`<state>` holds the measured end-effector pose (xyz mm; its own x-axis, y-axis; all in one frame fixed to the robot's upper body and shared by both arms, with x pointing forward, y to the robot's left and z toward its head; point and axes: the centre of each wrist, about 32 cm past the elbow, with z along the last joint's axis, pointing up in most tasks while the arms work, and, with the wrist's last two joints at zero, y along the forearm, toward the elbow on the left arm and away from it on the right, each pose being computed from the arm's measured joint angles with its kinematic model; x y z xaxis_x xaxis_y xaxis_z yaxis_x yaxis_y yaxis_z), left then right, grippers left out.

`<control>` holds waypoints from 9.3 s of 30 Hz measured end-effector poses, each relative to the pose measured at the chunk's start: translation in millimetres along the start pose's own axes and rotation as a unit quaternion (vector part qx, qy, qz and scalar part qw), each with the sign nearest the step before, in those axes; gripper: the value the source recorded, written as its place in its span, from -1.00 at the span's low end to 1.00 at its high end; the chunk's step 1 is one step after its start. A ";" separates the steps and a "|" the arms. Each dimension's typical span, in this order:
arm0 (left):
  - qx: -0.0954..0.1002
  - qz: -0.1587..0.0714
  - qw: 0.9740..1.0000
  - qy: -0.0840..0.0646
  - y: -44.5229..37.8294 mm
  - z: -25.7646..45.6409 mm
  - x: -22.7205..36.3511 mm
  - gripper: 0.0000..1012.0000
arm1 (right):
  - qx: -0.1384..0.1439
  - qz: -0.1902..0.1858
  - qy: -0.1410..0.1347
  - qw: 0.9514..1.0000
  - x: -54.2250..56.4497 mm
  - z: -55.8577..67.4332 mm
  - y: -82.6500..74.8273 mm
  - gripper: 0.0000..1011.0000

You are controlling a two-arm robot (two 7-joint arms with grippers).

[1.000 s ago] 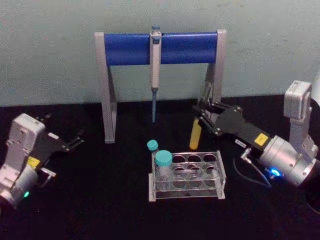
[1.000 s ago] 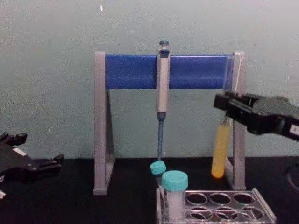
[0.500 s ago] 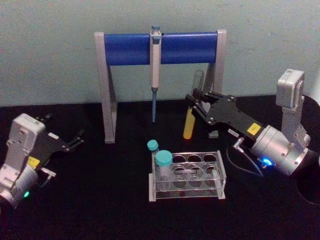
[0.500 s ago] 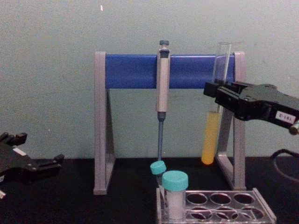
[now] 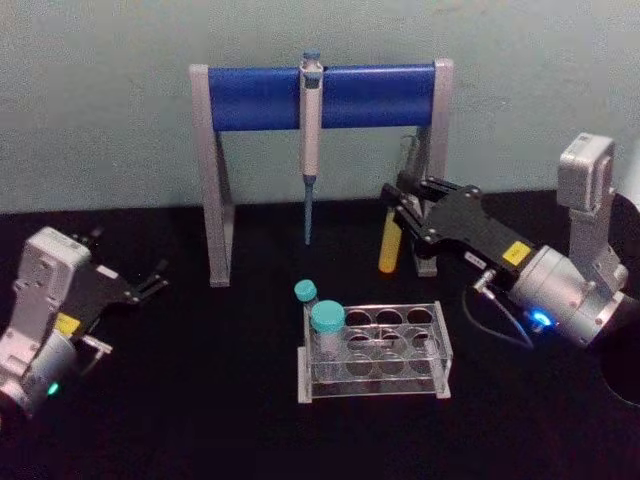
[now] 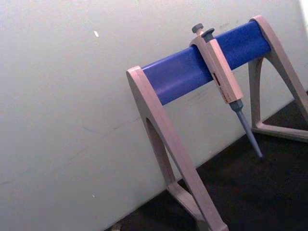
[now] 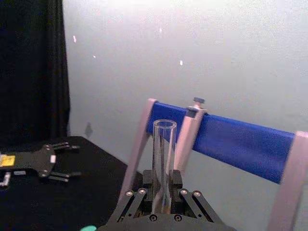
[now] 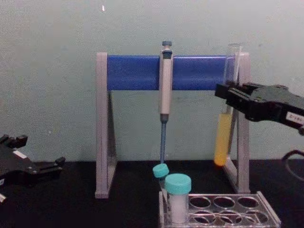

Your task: Pick up the test tube from the test tube rack, shake it, then place it back into the test tube rack.

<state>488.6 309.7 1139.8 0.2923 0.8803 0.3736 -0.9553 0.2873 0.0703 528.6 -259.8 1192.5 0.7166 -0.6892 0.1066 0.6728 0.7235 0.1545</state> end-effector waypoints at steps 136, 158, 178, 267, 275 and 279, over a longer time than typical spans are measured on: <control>0.000 0.000 1.000 0.000 0.0 0.0 0.0 1.00 | -0.014 -0.002 0.018 1.000 -8.4 -3.5 0.5 -0.55; 0.000 0.000 1.000 0.000 0.0 0.0 0.0 1.00 | -0.016 -0.011 0.015 1.000 -7.9 -1.7 -3.1 -0.55; 0.000 0.000 1.000 0.000 0.0 0.0 0.0 1.00 | -0.027 -0.052 0.002 0.998 -12.0 4.5 -28.9 -0.55; 0.000 0.000 1.000 0.000 0.0 0.0 0.0 1.00 | -0.015 0.003 0.030 0.999 -9.2 -3.9 3.2 -0.55; 0.000 0.000 1.000 0.000 0.0 0.0 0.0 1.00 | -0.015 0.004 0.031 0.999 -9.5 -4.2 3.1 -0.55; 0.000 0.000 1.000 0.000 0.0 0.0 0.0 1.00 | -0.014 0.004 0.031 0.999 -10.0 -4.0 2.8 -0.55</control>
<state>488.6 309.7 1139.8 0.2923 0.8803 0.3737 -0.9553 0.2873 0.0703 524.1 -250.8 1187.9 0.7309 -0.6809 0.0472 0.6718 0.7299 0.1261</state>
